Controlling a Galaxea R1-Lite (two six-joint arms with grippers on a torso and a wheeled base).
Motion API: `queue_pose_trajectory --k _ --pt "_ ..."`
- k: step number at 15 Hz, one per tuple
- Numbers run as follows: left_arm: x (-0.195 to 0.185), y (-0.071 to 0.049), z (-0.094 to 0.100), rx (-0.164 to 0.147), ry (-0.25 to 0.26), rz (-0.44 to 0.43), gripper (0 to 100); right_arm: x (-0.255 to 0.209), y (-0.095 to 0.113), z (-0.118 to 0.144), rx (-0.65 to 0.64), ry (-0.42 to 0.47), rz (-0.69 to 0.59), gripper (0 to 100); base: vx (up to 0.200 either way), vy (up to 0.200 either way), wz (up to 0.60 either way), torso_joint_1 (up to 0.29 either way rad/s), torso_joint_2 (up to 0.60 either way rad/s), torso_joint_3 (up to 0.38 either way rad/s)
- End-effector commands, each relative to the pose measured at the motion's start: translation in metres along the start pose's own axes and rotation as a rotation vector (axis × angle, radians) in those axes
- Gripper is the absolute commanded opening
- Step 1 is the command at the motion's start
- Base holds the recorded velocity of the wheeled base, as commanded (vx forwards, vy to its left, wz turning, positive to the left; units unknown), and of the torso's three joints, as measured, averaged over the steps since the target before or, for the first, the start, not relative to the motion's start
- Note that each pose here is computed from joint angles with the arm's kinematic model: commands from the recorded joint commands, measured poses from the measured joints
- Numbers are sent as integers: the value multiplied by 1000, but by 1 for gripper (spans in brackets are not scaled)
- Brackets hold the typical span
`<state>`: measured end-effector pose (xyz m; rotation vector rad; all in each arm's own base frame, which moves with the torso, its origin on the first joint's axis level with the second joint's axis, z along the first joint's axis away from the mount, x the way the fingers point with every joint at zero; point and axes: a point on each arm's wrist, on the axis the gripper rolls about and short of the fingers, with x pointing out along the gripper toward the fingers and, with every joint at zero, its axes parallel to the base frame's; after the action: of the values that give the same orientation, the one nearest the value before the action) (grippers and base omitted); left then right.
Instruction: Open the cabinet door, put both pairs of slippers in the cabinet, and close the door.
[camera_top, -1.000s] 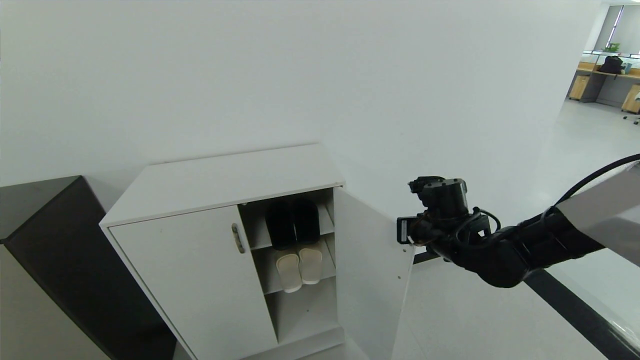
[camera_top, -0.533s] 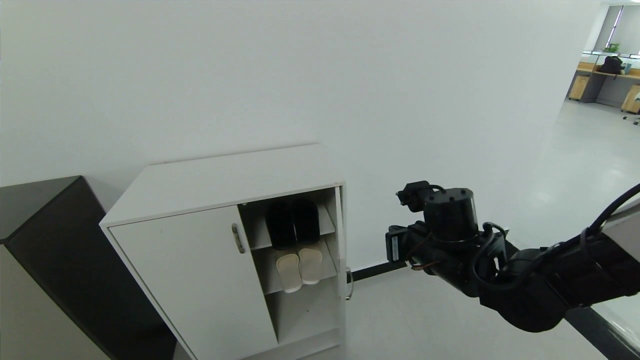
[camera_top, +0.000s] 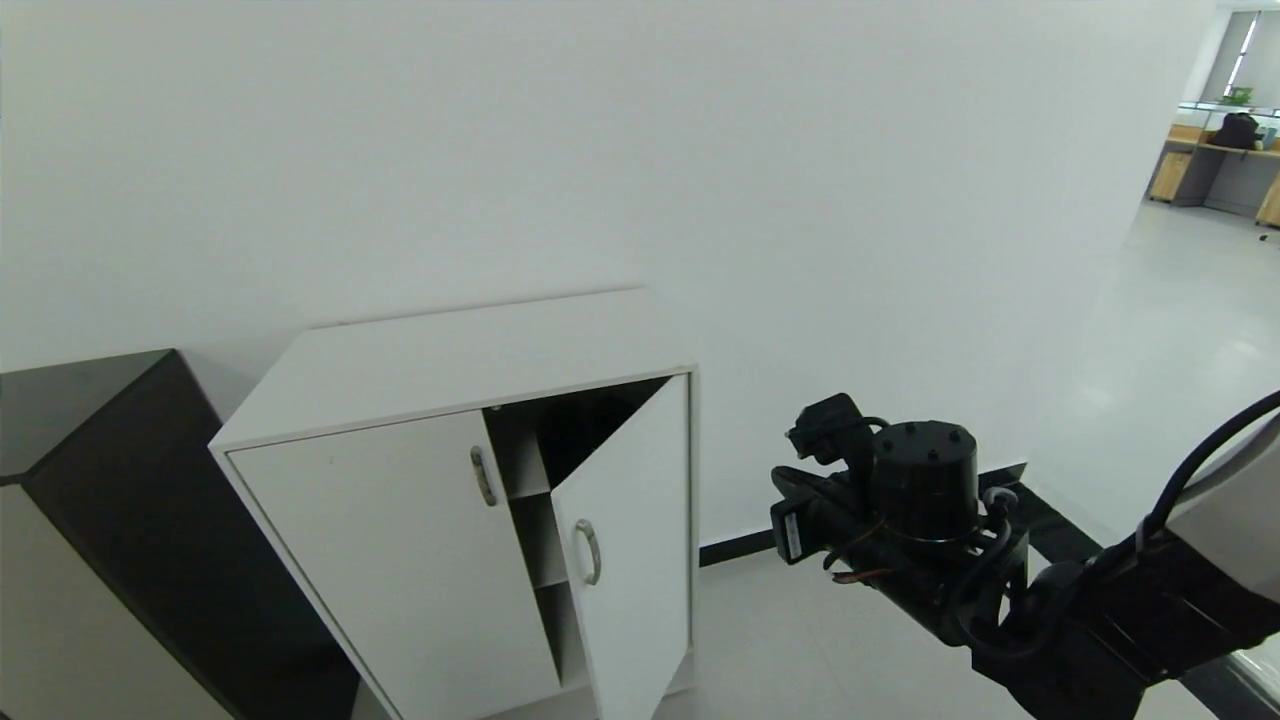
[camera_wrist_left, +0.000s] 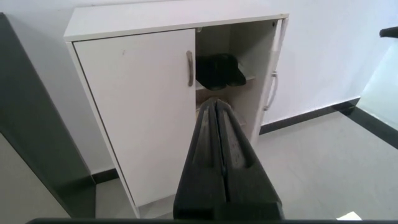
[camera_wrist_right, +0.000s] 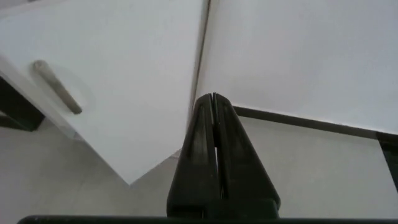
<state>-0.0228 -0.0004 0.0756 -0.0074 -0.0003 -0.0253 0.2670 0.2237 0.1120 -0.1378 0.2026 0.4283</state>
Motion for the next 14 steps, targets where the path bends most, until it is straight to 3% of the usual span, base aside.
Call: queue_pose_trajectory --k 1,5,8,12,14 --pt "0 0 0 0 0 1 0 1 3 -4 -6 14 7 0 0 0 600 2 2 2" --pt "0 0 0 -2 -1 8 0 0 4 -8 -9 25 16 0 0 0 600 0 4 2" --pt "0 0 0 -2 0 13 0 2 7 -19 -30 18 28 0 0 0 0 0 0 0" --pt "0 0 0 0 0 22 0 -4 9 -34 -27 -7 195 0 0 0 0 0 0 0" --pt "0 1 0 1 0 24 0 -16 7 -48 -28 22 362 0 0 0 0 0 0 0"
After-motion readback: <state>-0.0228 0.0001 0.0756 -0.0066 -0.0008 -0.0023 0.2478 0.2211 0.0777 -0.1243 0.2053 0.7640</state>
